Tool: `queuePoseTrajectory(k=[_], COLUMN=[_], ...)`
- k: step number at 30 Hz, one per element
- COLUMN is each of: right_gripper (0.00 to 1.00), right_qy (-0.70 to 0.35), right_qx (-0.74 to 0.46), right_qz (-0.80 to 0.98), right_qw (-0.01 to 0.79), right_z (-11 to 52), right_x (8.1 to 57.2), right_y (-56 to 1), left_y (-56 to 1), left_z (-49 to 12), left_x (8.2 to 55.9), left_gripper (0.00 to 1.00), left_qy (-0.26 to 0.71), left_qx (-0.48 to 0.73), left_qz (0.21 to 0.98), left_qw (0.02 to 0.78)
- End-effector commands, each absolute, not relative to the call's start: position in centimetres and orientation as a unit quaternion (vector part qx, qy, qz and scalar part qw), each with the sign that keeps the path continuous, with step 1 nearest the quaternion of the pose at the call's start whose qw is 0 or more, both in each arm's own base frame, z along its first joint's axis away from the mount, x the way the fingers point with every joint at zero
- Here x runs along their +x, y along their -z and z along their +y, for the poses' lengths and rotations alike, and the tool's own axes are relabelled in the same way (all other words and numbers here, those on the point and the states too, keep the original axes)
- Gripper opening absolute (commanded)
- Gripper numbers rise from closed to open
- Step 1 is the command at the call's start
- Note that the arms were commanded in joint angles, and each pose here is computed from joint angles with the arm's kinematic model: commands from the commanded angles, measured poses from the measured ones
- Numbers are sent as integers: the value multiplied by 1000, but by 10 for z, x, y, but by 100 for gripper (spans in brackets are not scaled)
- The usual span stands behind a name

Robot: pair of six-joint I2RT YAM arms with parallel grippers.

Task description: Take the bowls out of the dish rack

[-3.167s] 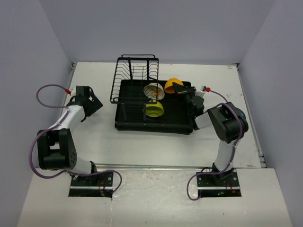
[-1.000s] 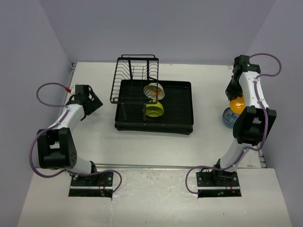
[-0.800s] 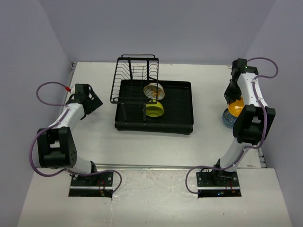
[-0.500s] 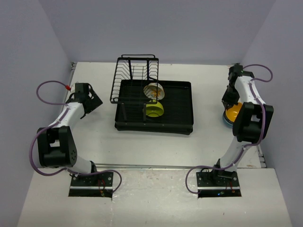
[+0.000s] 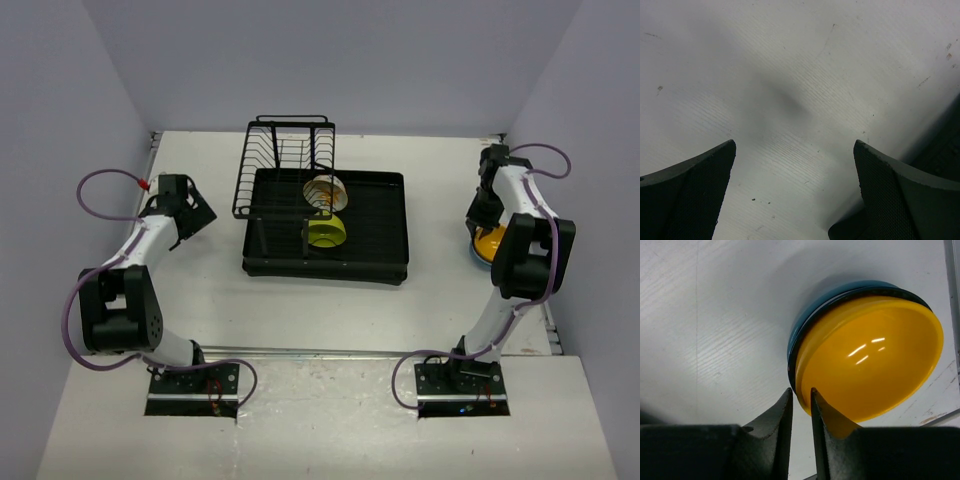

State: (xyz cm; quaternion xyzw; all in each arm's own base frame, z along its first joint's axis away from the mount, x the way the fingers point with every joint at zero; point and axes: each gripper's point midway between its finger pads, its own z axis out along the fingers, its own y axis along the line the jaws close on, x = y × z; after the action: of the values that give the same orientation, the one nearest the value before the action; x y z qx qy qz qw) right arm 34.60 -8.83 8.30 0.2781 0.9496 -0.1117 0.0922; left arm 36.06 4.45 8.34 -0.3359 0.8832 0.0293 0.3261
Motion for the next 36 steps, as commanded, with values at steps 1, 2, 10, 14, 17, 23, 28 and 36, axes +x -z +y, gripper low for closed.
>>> queuePoseTrajectory(k=[1, 2, 10, 14, 17, 23, 28, 36], right_gripper=[24, 27, 42, 43, 43, 40, 39, 38], right_qy=[107, 108, 95, -60, -254, -562, -594, -566], right_qx=[280, 281, 255, 239, 283, 373, 448, 523], right_qz=[947, 947, 927, 911, 851, 664, 583, 558], right_qw=[111, 116, 259, 331, 363, 322, 327, 307], right_z=[-89, -88, -68, -9, 49, 156, 196, 234], right_x=[349, 348, 371, 395, 402, 391, 389, 410], right_y=[-92, -95, -191, -262, -317, -347, -341, -307], left_y=[-94, -94, -89, -86, -86, -86, -86, -92], left_z=[51, 50, 47, 44, 40, 33, 29, 28], left_x=[368, 367, 364, 363, 363, 362, 361, 360], left_gripper=[100, 100, 100, 100, 100, 100, 100, 100], left_qy=[-36, -36, -31, -21, -12, 9, 22, 25], left_qx=[-332, -330, -329, -337, -345, -361, -371, -378], left_qz=[880, 881, 885, 884, 882, 879, 875, 870], left_qw=[339, 338, 329, 324, 320, 312, 309, 316])
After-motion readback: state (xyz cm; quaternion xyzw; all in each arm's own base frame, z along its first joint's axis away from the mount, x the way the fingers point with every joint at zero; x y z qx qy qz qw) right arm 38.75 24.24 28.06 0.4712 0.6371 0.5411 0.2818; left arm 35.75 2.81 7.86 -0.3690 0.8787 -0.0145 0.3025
